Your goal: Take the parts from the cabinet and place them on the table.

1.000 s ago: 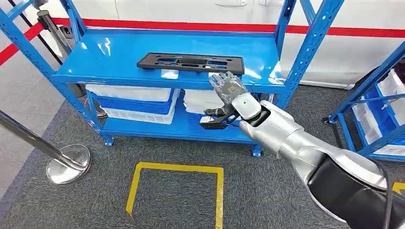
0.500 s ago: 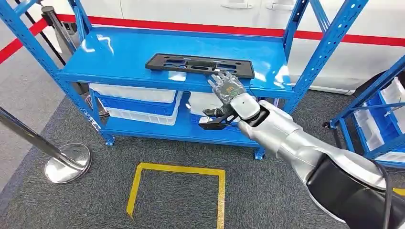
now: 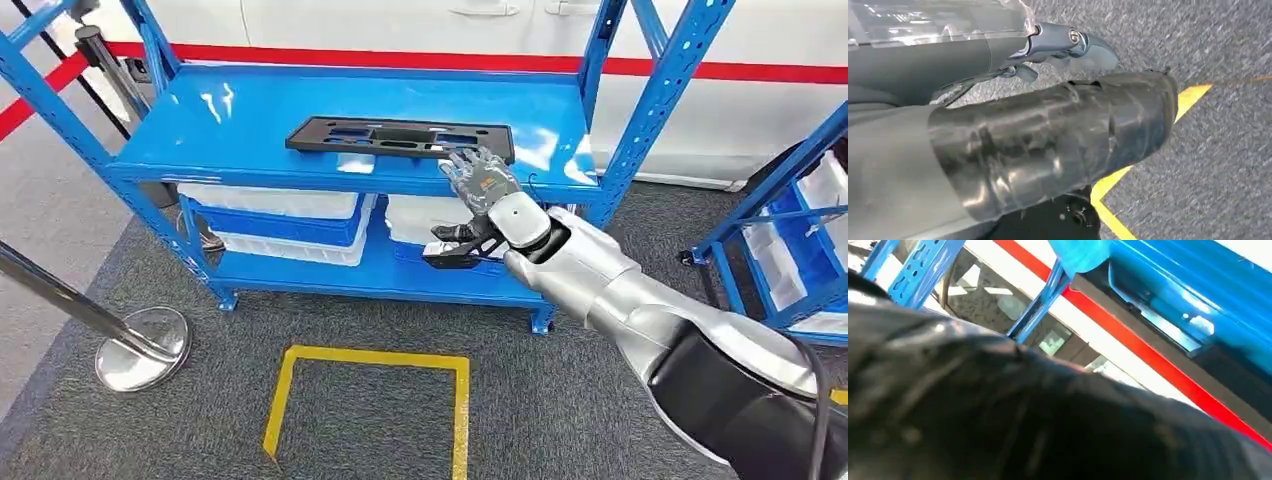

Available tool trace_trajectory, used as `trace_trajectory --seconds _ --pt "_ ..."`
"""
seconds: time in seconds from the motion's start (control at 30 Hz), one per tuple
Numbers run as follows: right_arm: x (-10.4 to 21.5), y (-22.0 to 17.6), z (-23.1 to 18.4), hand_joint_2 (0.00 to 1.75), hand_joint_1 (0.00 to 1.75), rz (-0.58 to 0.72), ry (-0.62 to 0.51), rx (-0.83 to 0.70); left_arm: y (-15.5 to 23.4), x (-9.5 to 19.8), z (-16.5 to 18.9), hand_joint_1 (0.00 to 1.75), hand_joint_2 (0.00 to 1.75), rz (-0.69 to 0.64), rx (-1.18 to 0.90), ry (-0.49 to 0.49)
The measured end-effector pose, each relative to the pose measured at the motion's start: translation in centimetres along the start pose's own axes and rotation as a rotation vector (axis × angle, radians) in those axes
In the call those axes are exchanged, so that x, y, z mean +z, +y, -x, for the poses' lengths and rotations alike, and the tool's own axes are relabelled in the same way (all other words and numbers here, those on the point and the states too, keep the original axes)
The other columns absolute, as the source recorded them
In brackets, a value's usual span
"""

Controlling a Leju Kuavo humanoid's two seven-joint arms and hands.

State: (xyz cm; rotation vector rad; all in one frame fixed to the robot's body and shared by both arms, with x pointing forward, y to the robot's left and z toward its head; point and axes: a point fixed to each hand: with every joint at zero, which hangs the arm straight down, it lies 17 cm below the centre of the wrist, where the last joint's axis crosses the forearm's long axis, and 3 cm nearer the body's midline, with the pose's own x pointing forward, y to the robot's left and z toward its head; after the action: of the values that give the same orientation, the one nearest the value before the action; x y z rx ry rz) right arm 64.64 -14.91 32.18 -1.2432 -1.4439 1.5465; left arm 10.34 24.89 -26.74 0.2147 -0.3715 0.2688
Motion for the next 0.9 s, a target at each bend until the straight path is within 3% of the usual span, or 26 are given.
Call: trace_trajectory --seconds 0.2,0.4,0.9 --pt "0.0 -0.1 -0.3 0.00 0.00 -0.007 -0.008 -0.023 0.0 0.0 0.0 0.00 0.00 0.003 0.004 0.002" --pt "0.4 1.0 -1.6 0.00 0.00 -0.075 -0.066 -0.250 -0.3 0.0 -0.1 0.00 0.00 0.017 0.014 0.002" --pt "0.0 0.2 -2.6 0.00 0.00 -0.066 -0.083 -0.277 -0.2 0.0 -0.1 0.00 0.00 0.016 0.015 0.006"
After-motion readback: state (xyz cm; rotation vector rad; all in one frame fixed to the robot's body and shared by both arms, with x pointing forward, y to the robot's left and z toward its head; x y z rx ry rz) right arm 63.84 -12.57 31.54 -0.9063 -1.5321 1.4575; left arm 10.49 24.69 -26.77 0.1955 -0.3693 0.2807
